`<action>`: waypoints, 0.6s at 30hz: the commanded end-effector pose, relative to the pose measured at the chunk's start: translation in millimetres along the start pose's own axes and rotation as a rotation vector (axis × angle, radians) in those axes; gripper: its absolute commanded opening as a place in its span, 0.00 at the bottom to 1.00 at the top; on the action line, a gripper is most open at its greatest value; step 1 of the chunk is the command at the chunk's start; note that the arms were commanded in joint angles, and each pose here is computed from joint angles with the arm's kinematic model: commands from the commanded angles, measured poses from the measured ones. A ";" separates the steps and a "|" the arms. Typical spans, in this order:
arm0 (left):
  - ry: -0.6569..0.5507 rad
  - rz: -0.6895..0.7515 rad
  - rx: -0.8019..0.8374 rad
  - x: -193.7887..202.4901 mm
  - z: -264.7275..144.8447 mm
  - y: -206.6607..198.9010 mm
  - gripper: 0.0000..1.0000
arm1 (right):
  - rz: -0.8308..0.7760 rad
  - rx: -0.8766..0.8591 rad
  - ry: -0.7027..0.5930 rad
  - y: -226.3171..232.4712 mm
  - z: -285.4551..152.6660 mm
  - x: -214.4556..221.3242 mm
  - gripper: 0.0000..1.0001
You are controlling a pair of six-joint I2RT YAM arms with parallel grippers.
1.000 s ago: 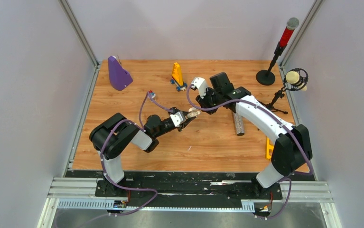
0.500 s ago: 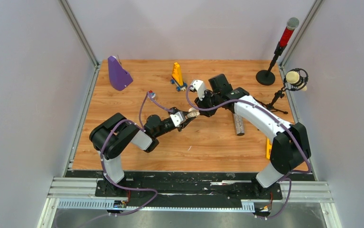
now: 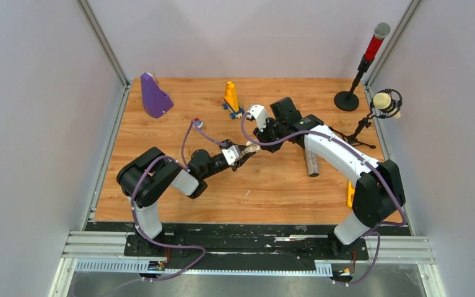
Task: Insert the wireless bluetooth earbuds into the charging case
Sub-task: Place the earbud in the charging case.
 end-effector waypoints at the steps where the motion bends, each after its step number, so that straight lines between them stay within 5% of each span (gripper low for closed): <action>1: -0.110 0.076 -0.001 -34.2 2.7 0.2 0.00 | -0.007 0.049 0.002 -6.8 -7.8 -3.9 0.21; 18: -0.123 0.052 0.010 -39.3 2.3 -2.0 0.00 | -0.054 -0.096 -0.127 25.4 -36.6 -24.2 0.28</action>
Point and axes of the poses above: each gripper's point midway between its finger pads, its own z axis out along the fingers, its own y axis along the line the jaws close on, x = y × z, the point moved 2 cm from there along -z, back along the fingers, and after that the axes turned 12 degrees about -z, right-handed, at the moved point
